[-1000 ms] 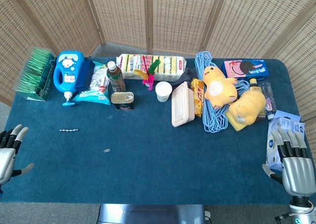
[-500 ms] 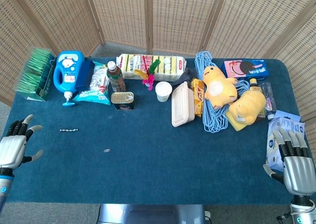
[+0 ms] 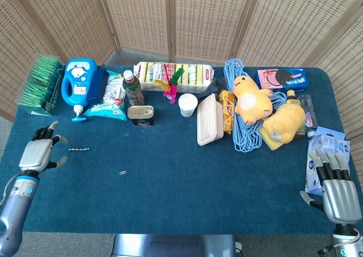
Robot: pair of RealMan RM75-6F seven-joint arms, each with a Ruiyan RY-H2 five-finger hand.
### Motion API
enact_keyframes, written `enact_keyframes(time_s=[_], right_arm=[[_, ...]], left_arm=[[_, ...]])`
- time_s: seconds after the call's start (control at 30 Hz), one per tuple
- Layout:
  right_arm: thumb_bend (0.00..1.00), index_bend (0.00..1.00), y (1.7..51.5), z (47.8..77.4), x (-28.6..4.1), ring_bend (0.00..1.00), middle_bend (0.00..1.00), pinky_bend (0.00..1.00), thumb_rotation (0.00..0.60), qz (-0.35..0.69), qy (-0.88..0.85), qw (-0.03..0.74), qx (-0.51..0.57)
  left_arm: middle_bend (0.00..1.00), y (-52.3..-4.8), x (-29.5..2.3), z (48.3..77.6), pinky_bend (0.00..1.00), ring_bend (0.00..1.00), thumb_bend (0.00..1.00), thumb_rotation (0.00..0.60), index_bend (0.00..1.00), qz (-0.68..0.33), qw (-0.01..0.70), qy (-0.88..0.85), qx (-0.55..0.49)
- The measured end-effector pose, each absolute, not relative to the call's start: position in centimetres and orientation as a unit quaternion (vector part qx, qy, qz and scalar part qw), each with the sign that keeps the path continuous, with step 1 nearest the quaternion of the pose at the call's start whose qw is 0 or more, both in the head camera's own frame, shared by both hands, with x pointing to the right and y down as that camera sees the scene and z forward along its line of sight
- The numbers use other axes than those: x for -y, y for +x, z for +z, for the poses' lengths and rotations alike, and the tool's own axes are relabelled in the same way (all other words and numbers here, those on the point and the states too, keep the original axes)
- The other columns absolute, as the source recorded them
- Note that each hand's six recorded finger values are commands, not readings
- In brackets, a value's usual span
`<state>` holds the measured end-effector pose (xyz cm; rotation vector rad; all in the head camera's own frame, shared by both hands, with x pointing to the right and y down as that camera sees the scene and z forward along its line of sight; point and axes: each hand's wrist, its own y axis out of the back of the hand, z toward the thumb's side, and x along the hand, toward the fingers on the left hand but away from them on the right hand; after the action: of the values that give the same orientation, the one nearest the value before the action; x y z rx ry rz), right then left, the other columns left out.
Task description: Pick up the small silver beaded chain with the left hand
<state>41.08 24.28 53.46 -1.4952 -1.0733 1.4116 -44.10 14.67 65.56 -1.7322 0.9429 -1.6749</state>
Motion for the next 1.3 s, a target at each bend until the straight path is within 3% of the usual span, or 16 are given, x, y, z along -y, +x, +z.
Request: enact_keyframes(time_s=[0.73,1.3], right_arm=[[0.00,0.00,41.2,53.4,-24.2,0.00,0.00,0.00,0.600,0.556,-0.596,0.392,0.426],[0.00,0.00,41.1,53.7,-24.3,0.00,0.00,0.00,0.600,0.557,-0.600,0.390,0.421]], left_arm=[[0.00,-40.5,-12.4,69.9,0.00,0.00,0.57,0.600,0.44,-0.656,0.295,-0.627,-0.299],[0.00,-38.7,-13.0,71.4,0.00,0.00,0.57,0.600,0.49,-0.669,0.305,-0.613,-0.291]])
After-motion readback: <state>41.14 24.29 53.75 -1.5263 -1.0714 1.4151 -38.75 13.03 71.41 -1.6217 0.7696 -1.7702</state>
